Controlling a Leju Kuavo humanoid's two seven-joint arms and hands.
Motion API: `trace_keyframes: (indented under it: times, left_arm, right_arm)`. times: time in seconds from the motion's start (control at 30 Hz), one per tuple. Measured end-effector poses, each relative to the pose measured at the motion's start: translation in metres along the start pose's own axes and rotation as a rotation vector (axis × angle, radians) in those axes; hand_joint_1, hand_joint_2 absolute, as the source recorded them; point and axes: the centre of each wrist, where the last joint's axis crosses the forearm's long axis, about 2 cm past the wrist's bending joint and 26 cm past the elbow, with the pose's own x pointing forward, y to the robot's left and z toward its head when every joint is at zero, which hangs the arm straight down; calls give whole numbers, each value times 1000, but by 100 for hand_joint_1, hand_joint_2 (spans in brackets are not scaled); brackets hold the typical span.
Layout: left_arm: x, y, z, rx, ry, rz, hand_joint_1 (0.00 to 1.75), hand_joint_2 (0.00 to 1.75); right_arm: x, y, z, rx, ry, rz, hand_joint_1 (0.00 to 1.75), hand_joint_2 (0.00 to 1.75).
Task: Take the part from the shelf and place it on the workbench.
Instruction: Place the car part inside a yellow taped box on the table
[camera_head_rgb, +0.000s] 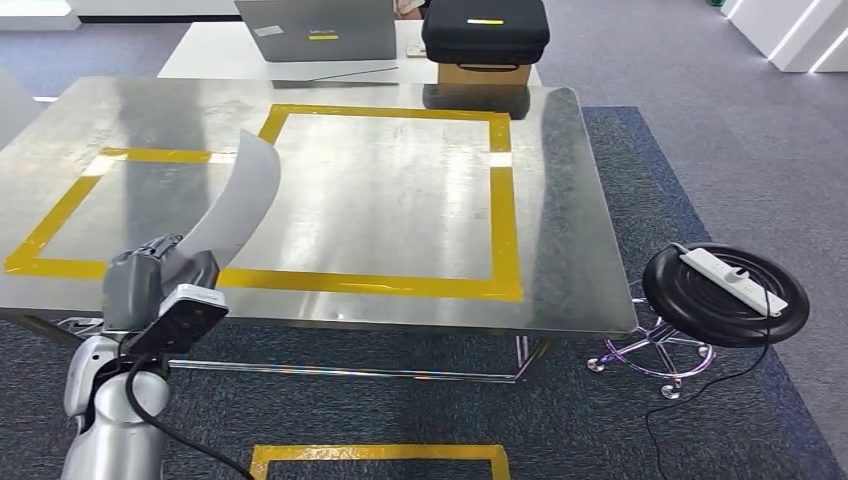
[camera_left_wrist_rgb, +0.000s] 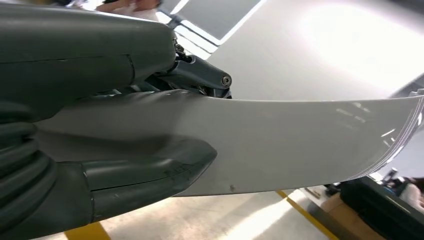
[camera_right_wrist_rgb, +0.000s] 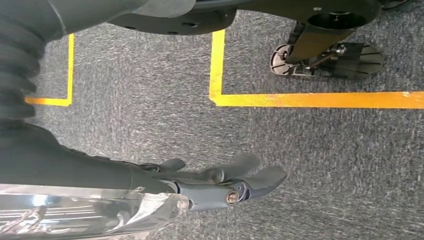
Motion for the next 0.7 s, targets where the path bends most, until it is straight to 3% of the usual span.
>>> trace_keyframes:
  times: [0.13,0.3,0.7]
  left_arm:
    - [-1,-4,-5,-69,-119,-113,175,175]
    - [-11,-4,-15,-146,-198,-204,175,175]
    - [-45,9,-46,-270,-166,-475,175,175]
  right_arm:
    - [0,0,0,4,-11,12,0,175]
    - [1,0,0,8,-18,25,0,175]
    - [4,0,-1,21,-32,58,0,175]
